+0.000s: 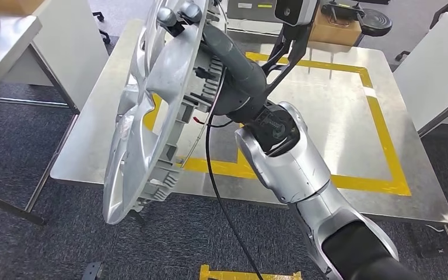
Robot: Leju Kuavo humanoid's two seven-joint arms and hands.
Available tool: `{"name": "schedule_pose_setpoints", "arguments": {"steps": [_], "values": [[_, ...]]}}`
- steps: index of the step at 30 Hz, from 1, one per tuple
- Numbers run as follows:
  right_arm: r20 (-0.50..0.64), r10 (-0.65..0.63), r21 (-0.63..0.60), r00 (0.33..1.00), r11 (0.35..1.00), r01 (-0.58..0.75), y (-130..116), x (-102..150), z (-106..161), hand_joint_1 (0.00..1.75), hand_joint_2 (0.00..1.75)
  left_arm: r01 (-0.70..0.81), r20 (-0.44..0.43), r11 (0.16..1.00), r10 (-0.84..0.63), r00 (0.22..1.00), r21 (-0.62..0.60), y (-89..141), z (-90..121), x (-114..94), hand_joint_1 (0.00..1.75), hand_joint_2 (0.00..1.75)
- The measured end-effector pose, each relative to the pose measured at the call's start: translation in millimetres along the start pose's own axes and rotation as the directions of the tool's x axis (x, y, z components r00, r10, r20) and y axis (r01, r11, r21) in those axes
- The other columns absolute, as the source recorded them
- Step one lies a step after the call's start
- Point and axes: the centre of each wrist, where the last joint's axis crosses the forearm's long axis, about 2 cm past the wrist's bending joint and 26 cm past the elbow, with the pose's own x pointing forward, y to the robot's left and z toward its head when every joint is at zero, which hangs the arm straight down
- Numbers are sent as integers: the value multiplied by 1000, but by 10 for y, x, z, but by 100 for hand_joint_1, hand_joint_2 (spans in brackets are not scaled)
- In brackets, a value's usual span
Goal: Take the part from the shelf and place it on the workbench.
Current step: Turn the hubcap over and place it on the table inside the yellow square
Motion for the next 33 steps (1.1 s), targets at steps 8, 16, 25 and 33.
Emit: {"name": "schedule_pose_setpoints", "arguments": {"steps": [8, 16, 25, 33], "values": [[0, 0, 2, 1000, 1000, 0, 3, 1, -3, 175, 175, 0, 1, 1000, 0, 1000, 0, 2, -1, 6, 0, 175], [-5, -1, -7, 1000, 1000, 1, 3, 5, -2, 175, 175, 0, 1, 1000, 0, 1000, 6, 13, 0, 8, 0, 175], [-21, 18, -85, 1000, 996, -20, -9, 16, 7, 175, 175, 1, -2, 1000, -1, 1000, 9, 8, 0, 11, 0, 175], [-218, 379, -325, 899, 841, -433, -75, 276, -54, 175, 175, 7, 5, 1000, -7, 1000, 23, 4, -1, 7, 0, 175]]}}
